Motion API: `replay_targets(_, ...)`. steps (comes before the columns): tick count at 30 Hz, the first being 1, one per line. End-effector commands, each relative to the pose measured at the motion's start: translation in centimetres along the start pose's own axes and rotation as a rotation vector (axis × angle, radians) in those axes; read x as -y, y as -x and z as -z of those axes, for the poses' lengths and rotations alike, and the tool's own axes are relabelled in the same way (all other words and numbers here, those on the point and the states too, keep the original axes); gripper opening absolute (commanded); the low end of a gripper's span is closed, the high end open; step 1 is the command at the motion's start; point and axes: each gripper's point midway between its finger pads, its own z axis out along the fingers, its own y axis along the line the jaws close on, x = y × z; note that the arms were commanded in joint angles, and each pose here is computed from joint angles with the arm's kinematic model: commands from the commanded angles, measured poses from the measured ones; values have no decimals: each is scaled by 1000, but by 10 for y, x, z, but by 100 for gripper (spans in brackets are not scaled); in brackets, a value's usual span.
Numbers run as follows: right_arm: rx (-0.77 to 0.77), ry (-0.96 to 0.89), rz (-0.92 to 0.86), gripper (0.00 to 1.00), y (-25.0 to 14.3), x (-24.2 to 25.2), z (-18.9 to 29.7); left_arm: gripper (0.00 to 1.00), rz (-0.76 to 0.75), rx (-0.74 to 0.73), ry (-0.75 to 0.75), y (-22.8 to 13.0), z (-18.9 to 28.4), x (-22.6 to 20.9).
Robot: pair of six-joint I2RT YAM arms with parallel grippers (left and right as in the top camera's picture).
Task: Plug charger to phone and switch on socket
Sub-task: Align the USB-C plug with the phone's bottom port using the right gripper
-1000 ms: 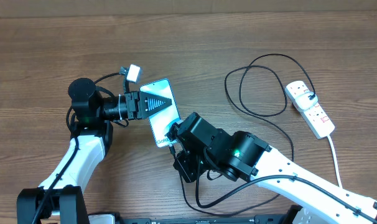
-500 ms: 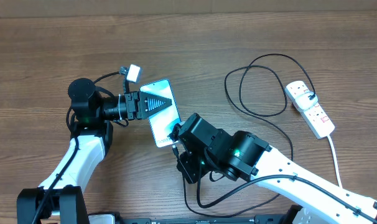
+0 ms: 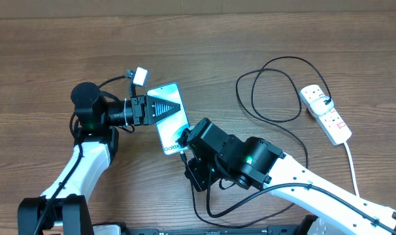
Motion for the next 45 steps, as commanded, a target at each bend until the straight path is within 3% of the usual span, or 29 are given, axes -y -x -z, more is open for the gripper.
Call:
replay_targets(1,13,11,-3,4,4,-2,1,4,-9,-18,-10,2,0,6)
replay_targets(19,21,17,0,4,6,-3,1,4,-99,-43,-24,-2,0,8)
replay_targets(45,19,40,7,4,6,-7,1,4,-117,-40,-22,-2,0,8)
